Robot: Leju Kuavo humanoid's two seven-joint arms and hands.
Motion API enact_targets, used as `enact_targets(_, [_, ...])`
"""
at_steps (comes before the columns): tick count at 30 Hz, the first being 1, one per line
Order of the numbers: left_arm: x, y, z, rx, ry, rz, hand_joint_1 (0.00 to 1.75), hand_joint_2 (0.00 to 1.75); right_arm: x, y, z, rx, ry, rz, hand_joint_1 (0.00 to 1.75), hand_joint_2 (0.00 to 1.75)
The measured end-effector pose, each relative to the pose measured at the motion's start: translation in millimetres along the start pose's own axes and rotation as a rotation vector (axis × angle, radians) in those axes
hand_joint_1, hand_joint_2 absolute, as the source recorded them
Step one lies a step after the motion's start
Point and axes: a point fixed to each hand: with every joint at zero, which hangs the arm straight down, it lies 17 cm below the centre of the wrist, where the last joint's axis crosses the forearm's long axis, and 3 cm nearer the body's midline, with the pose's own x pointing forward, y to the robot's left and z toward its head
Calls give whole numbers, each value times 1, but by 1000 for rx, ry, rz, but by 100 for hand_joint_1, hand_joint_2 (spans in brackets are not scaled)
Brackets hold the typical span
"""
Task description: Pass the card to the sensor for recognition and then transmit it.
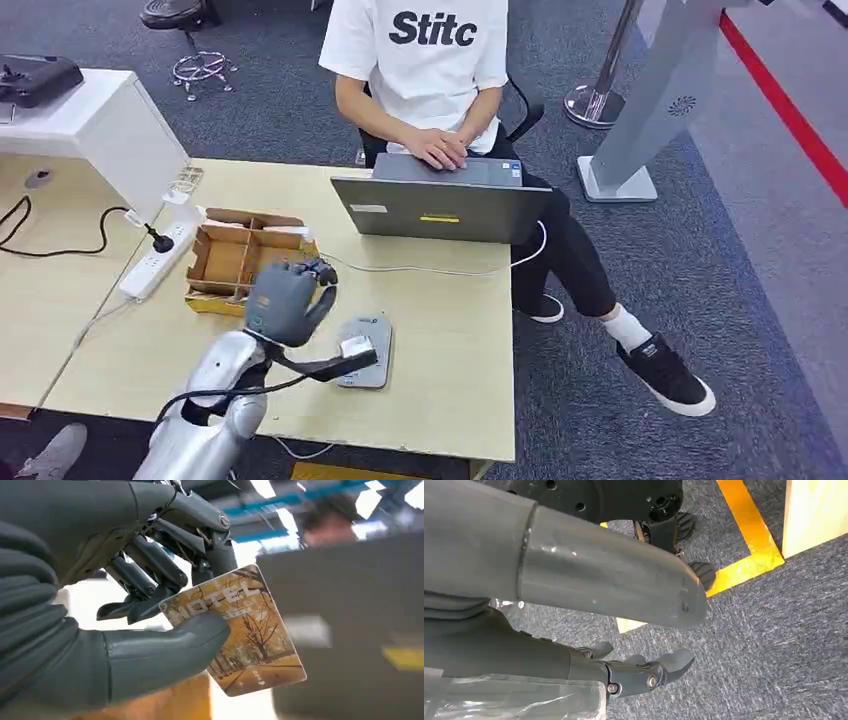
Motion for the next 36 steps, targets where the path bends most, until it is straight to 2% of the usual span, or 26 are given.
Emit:
enact_targets(3, [18,-41,8,-126,-26,7,175,175,-1,0,0,1,4,9,0,0])
enact_targets(7, [24,-81,22,-248,-36,12,175,175,-3,1,0,2,12,10,0,0])
enact_targets(14, [26,-88,19,-266,-52,1,175,175,-4,2,0,1,17,8,0,0])
enact_targets(18, [31,-63,14,-125,-67,18,175,175,-5,2,0,0,17,7,0,0])
enact_targets(21, [33,-22,8,45,-61,36,175,175,-5,1,0,-7,15,16,0,0])
enact_targets(24, [24,10,2,146,-36,38,175,175,-6,1,0,-11,16,18,0,0])
enact_targets(30, [-15,73,-4,333,48,27,175,175,-6,0,0,-13,15,26,0,0])
enact_targets(35, [-51,97,-5,386,121,7,175,175,-5,0,0,-11,13,25,0,0])
enact_targets(36, [-76,111,-6,412,168,-16,175,175,-5,1,0,-10,13,29,0,0])
